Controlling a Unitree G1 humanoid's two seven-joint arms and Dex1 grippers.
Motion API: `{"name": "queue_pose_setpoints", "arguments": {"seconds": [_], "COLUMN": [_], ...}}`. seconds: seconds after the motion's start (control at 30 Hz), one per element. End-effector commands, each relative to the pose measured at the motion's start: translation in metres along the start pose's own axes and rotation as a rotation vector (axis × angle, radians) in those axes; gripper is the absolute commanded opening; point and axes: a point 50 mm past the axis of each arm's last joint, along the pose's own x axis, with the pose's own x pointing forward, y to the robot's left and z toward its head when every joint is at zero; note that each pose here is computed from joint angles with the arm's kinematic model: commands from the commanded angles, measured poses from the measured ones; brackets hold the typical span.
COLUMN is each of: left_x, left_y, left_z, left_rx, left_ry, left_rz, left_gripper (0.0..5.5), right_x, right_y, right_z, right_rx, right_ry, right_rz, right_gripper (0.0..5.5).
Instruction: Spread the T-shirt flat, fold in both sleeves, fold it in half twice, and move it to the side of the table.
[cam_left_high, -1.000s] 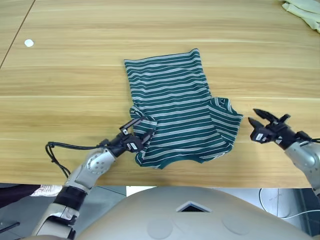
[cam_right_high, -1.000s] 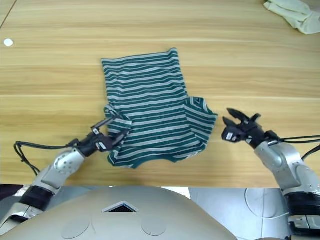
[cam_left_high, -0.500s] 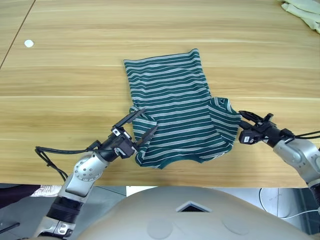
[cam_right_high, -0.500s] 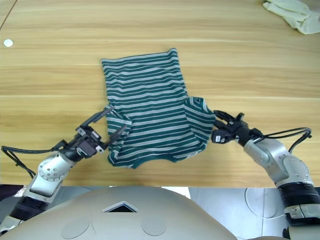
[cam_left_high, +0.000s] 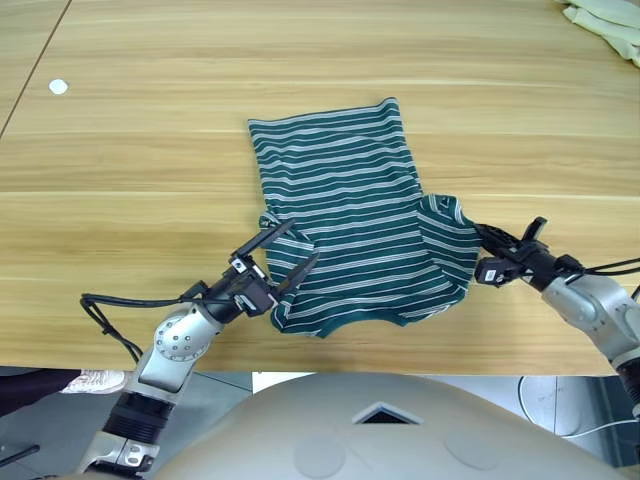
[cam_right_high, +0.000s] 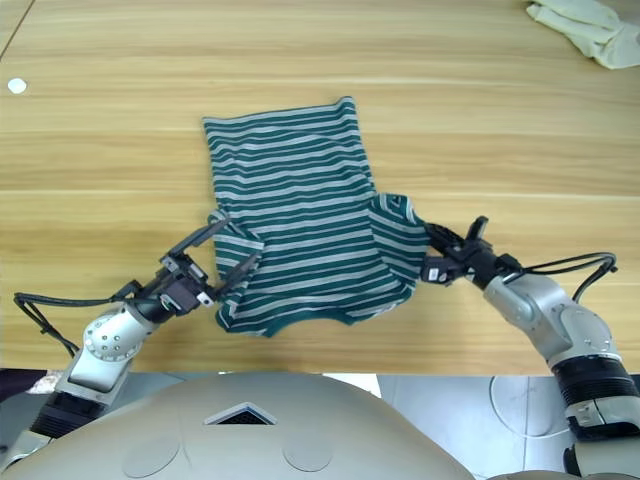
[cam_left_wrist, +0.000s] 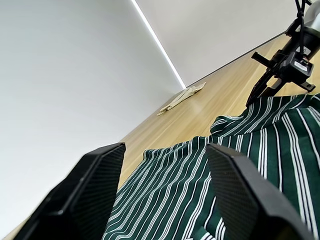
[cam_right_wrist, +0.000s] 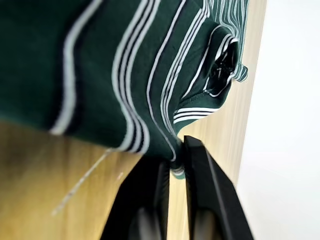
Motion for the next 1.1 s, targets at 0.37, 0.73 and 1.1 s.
{"name": "queue_pose_setpoints", "arguments": {"seconds": [0.37, 0.73, 1.1], "left_x": [0.002, 0.005, 0.007], "left_y": [0.000, -0.001, -0.007], "left_z": [-0.003, -0.006, -0.007], "left_rx": [0.007, -0.004, -0.017], "left_ry": [-0.012, -0.015, -0.018], "left_rz": [-0.013, -0.016, -0.052], "left_gripper": [3.02, 3.02, 3.02], "right_x": [0.003, 0.010, 0.018], "right_y": [-0.017, -0.024, -0.001], "right_z": [0.029, 0.058, 0.082], "right_rx": [0.122, 0.127, 0.132], "right_ry": [-0.124, -0.249, -0.370], "right_rz": [-0.202, -0.218, -0.030], "right_gripper": [0.01, 0.01, 0.01]}}
